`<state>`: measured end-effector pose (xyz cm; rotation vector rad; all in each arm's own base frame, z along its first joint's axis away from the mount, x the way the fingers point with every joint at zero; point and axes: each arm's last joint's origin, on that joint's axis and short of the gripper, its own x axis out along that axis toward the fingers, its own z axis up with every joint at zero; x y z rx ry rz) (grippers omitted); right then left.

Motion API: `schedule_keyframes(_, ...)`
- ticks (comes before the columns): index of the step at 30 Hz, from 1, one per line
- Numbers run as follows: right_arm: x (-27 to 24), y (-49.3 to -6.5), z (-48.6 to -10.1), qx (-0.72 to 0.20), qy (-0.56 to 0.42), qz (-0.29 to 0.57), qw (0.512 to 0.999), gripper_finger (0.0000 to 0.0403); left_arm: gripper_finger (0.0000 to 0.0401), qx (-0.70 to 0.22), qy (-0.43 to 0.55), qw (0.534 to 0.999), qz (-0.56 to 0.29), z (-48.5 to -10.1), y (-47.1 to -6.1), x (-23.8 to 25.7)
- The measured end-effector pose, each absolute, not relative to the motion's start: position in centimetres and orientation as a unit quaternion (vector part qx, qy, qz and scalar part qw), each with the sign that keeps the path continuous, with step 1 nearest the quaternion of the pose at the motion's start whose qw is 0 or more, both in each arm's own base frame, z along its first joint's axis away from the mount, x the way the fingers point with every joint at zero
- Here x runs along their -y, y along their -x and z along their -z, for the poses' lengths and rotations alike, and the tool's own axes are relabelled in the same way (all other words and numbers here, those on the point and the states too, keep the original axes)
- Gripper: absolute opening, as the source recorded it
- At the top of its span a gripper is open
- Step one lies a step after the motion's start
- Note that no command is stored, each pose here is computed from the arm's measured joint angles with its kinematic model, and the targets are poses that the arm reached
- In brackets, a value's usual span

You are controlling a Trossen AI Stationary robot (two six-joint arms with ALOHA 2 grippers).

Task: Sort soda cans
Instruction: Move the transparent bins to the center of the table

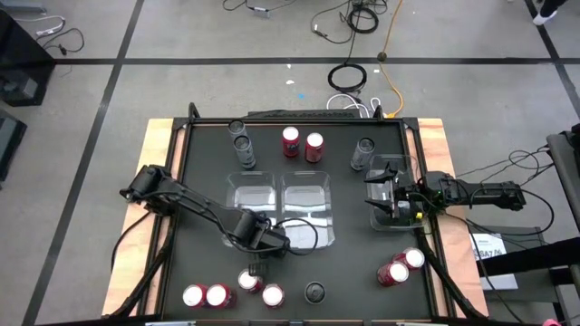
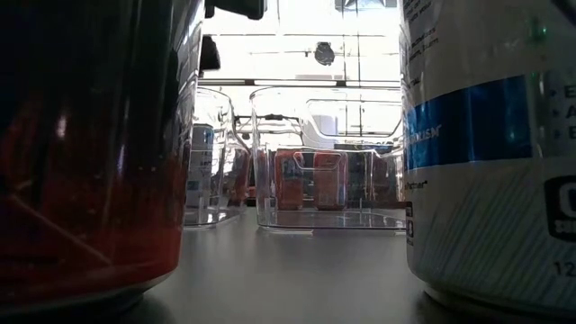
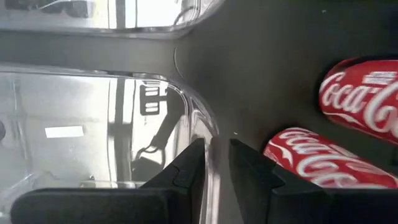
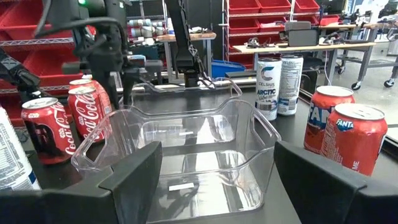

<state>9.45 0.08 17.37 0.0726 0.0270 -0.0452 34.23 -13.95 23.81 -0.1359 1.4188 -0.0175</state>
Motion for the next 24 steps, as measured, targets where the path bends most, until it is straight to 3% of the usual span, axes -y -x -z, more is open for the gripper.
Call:
schedule_keyframes(14, -0.1, -9.4, -17.4, -0.014, -0.036, 0.022, 0.999, 0.0303, 0.0082, -0.637, 0.068, 0.768, 0.013, -28.3, -34.6, 13.8)
schedule_keyframes(24, -0.1, -9.4, -17.4, -0.014, -0.036, 0.023, 0.999, 0.0303, 0.0082, -0.627, 0.027, 0.779, 0.015, -28.9, -35.1, 12.4)
